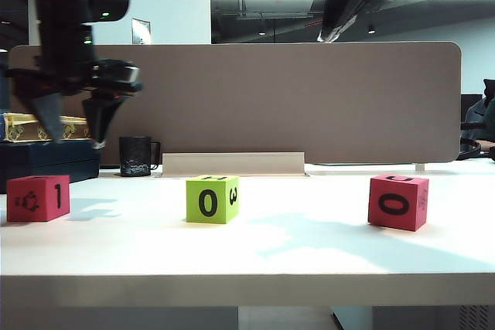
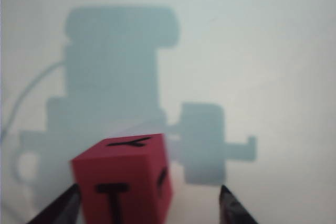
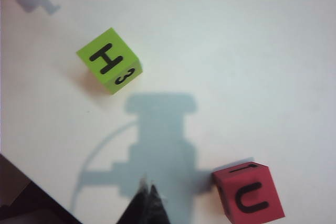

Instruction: Select the appropriate blocks from the scattered letter blocks on the table and arrange them in a row to spell out "THU".

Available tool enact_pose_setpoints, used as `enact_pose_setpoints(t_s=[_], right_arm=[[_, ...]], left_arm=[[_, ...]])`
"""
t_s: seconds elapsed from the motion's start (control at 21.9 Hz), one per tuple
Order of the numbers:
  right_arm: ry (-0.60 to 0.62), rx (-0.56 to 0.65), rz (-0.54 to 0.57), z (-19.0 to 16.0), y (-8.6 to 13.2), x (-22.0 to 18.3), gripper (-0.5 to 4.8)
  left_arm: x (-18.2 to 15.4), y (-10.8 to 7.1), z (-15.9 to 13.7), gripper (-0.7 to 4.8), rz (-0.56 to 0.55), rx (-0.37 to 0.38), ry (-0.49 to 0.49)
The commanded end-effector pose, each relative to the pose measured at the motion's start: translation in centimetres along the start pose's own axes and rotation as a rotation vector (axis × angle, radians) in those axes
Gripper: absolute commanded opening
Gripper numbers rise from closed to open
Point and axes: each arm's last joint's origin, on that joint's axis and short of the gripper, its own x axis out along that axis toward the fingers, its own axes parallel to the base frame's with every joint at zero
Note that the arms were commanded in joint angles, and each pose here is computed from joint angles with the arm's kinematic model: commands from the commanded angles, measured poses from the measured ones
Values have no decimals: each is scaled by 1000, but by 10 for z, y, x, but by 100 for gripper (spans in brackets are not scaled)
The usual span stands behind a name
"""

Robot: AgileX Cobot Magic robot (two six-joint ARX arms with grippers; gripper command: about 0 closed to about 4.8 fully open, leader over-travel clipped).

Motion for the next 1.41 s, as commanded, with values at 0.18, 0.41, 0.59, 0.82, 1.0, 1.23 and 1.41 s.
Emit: enact_pose_setpoints(t_s=[0.18, 0.41, 0.59, 0.82, 1.0, 1.23, 1.41], right_arm=[[-26, -1, 64, 3, 2, -3, -5], [-24, -1, 66, 2, 2, -3, -5], [-26, -1, 65, 3, 2, -3, -5], [-35, -1, 65, 3, 2, -3, -5], [-32, -3, 91, 3, 3, -3, -5], [-81, -27, 171, 4, 13, -18, -5], [-141, -48, 182, 5, 19, -32, -5]], left_arm=[[3, 9, -3, 351, 7, -40, 25], [17, 21, -12, 351, 6, -120, 67], [32, 34, -25, 351, -11, -175, 118], [38, 32, -27, 350, -74, -184, 107], [38, 33, -26, 335, -73, -208, 94], [39, 33, -24, 252, -74, -210, 77], [40, 32, -24, 241, -93, -211, 78]])
